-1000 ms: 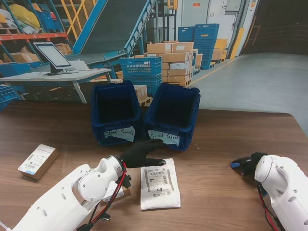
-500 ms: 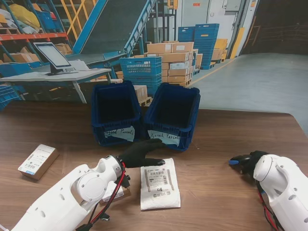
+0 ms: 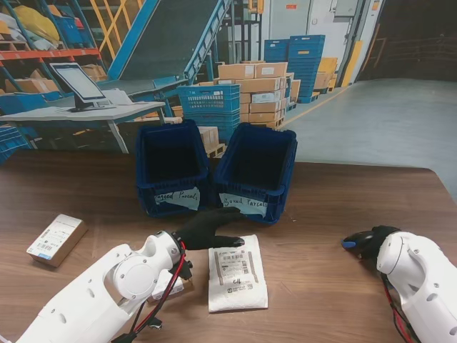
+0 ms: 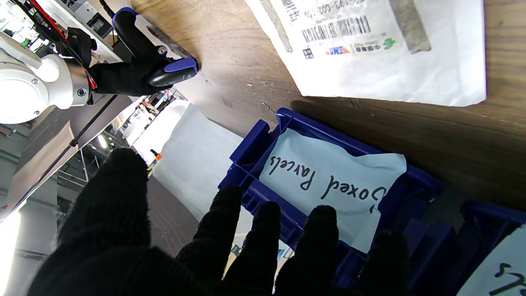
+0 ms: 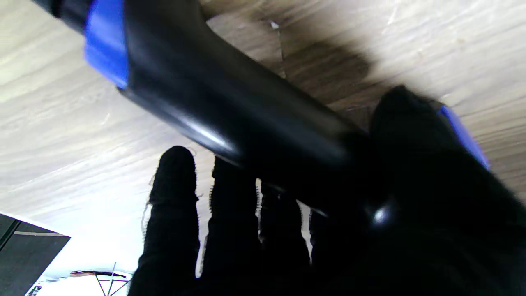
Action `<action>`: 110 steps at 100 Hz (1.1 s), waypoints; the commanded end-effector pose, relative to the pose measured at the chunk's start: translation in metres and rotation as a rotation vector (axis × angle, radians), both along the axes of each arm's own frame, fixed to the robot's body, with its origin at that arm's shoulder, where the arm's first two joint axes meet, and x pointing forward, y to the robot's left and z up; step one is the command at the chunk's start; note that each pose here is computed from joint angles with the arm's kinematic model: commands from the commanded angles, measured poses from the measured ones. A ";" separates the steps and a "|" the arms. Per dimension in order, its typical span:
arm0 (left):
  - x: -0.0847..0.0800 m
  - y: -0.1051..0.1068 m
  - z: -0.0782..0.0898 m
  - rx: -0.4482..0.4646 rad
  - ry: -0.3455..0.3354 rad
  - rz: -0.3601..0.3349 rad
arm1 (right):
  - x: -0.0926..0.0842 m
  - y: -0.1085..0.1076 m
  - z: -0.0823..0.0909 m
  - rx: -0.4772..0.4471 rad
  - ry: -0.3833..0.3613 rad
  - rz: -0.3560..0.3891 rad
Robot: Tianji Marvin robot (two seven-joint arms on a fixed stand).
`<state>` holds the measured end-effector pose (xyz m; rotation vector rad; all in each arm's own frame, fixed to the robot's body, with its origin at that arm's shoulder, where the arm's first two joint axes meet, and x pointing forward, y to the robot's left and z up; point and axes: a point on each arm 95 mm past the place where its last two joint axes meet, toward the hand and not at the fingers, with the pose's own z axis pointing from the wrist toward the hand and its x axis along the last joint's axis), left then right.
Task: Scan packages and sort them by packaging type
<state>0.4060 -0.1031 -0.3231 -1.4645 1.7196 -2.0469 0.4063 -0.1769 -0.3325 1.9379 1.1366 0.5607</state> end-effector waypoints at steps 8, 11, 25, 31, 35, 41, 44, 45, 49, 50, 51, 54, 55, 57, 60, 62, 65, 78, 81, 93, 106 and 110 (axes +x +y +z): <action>-0.003 -0.003 0.001 0.003 0.011 -0.019 | -0.003 0.007 -0.002 0.016 0.030 0.007; -0.003 -0.003 0.001 0.004 0.010 -0.020 | -0.002 0.008 -0.002 0.018 0.031 0.004; -0.003 -0.002 0.001 0.003 0.012 -0.022 | -0.001 0.017 -0.005 0.019 0.064 -0.011; -0.003 -0.001 0.001 0.003 0.014 -0.024 | 0.000 0.020 -0.008 0.011 0.079 -0.009; -0.003 0.000 0.001 0.003 0.014 -0.023 | 0.001 0.022 -0.010 0.003 0.090 -0.008; -0.004 0.001 0.001 0.004 0.017 -0.023 | 0.002 0.024 -0.013 -0.002 0.103 -0.013; -0.004 0.002 0.001 0.005 0.018 -0.022 | 0.002 0.025 -0.014 -0.004 0.105 -0.015; -0.004 0.002 0.001 0.005 0.019 -0.022 | 0.002 0.025 -0.014 -0.004 0.105 -0.015; -0.004 0.003 0.001 0.006 0.020 -0.022 | 0.003 0.027 -0.016 -0.001 0.107 -0.019; -0.004 0.003 0.001 0.006 0.021 -0.022 | 0.003 0.027 -0.016 0.000 0.107 -0.020; -0.004 0.003 0.001 0.006 0.021 -0.022 | 0.004 0.027 -0.016 0.001 0.107 -0.020; -0.004 0.004 0.001 0.006 0.023 -0.021 | 0.005 0.028 -0.017 0.000 0.108 -0.021; -0.004 0.004 0.001 0.006 0.023 -0.020 | 0.005 0.028 -0.017 0.000 0.108 -0.021; -0.004 0.004 0.001 0.007 0.024 -0.020 | 0.005 0.028 -0.017 0.001 0.109 -0.022; -0.005 0.005 0.001 0.007 0.025 -0.019 | 0.006 0.029 -0.018 0.008 0.110 -0.025; -0.005 0.005 0.001 0.007 0.026 -0.018 | 0.007 0.030 -0.018 0.012 0.110 -0.027; -0.005 0.005 0.001 0.006 0.026 -0.016 | 0.008 0.030 -0.018 0.017 0.110 -0.028; -0.006 0.007 0.001 0.008 0.027 -0.011 | 0.011 0.033 -0.016 0.035 0.106 -0.029; -0.006 0.007 0.001 0.008 0.027 -0.009 | 0.011 0.033 -0.015 0.041 0.109 -0.028; -0.007 0.008 0.001 0.004 0.027 -0.003 | 0.013 0.034 -0.012 0.066 0.095 -0.032; -0.009 0.011 0.000 0.002 0.029 0.003 | 0.015 0.035 -0.010 0.075 0.061 -0.042; -0.010 0.012 0.000 0.002 0.030 0.005 | 0.016 0.035 -0.009 0.077 0.052 -0.046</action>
